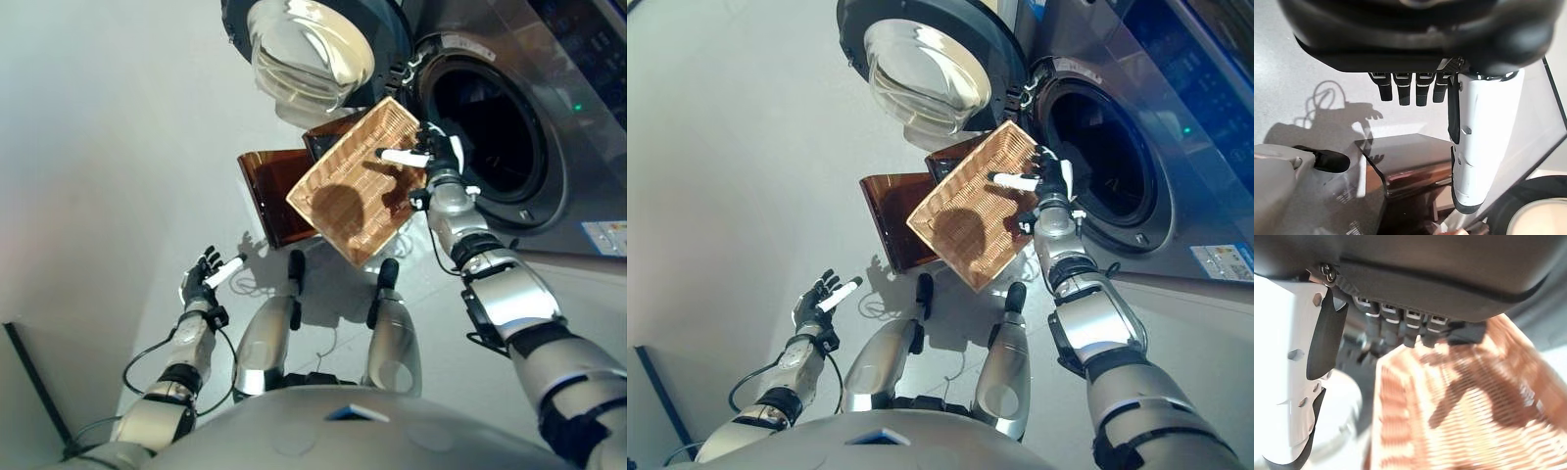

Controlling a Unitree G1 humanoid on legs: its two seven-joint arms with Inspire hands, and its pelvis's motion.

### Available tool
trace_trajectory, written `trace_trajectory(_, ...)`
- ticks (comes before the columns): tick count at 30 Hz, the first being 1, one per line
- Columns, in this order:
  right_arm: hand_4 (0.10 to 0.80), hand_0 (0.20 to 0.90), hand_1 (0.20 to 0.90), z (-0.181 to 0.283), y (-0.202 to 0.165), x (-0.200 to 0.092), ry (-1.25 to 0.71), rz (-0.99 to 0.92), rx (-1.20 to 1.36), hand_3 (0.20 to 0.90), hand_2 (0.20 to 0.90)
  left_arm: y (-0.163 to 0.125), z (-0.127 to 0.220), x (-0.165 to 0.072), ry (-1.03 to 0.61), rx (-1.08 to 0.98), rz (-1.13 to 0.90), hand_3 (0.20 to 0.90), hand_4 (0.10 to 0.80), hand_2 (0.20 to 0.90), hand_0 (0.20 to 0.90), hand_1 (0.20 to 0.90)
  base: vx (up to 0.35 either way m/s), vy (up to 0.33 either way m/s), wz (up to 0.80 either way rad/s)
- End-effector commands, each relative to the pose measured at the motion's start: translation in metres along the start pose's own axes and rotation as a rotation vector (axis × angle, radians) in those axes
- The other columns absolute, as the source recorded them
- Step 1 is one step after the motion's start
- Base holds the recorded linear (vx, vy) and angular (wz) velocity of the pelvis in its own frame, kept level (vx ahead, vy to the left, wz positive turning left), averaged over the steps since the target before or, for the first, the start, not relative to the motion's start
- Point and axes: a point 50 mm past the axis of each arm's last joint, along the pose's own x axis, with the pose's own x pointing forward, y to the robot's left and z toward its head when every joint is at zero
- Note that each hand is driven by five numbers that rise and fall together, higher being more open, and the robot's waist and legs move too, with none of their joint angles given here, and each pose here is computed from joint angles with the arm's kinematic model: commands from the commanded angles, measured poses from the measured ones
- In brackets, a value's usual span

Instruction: Pick up the clothes and place them into the washing machine

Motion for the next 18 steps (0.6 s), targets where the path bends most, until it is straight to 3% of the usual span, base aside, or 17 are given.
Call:
trace_trajectory(1, 0.8, 0.9, 0.9, 0.042, -0.039, 0.008, -0.179, -0.094, -0.262, 0.9, 0.9, 0.021, 0.02, 0.005, -0.073, 0.04, 0.05, 0.9, 0.8, 0.9, 0.9, 0.9, -0.006, -0.058, -0.01)
trace_trajectory(6, 0.8, 0.9, 0.9, 0.053, -0.056, 0.003, -0.292, -0.161, -0.742, 0.9, 0.9, 0.028, 0.028, 0.007, -0.104, 0.048, 0.083, 0.9, 0.8, 0.9, 0.9, 0.9, -0.003, -0.05, 0.07)
trace_trajectory(8, 0.8, 0.9, 0.9, 0.054, -0.064, 0.0, -0.358, -0.157, -1.177, 0.9, 0.9, 0.029, 0.033, 0.007, -0.122, 0.056, 0.098, 0.9, 0.8, 0.9, 0.9, 0.9, 0.007, -0.081, 0.1)
trace_trajectory(9, 0.8, 0.9, 0.9, 0.054, -0.065, 0.0, -0.358, -0.157, -1.178, 0.9, 0.9, 0.029, 0.033, 0.007, -0.123, 0.056, 0.098, 0.9, 0.8, 0.9, 0.9, 0.9, 0.021, -0.068, 0.06)
trace_trajectory(12, 0.8, 0.9, 0.9, 0.024, -0.083, -0.003, -0.282, -0.11, -1.546, 0.9, 0.9, 0.028, 0.047, 0.013, -0.168, 0.028, 0.116, 0.9, 0.8, 0.9, 0.9, 0.9, 0.003, -0.076, 0.14)
trace_trajectory(18, 0.8, 0.9, 0.9, 0.01, -0.093, -0.002, -0.201, -0.122, -1.695, 0.9, 0.9, 0.025, 0.07, 0.019, -0.234, -0.021, 0.152, 0.9, 0.8, 0.9, 0.9, 0.9, 0.006, -0.052, 0.16)
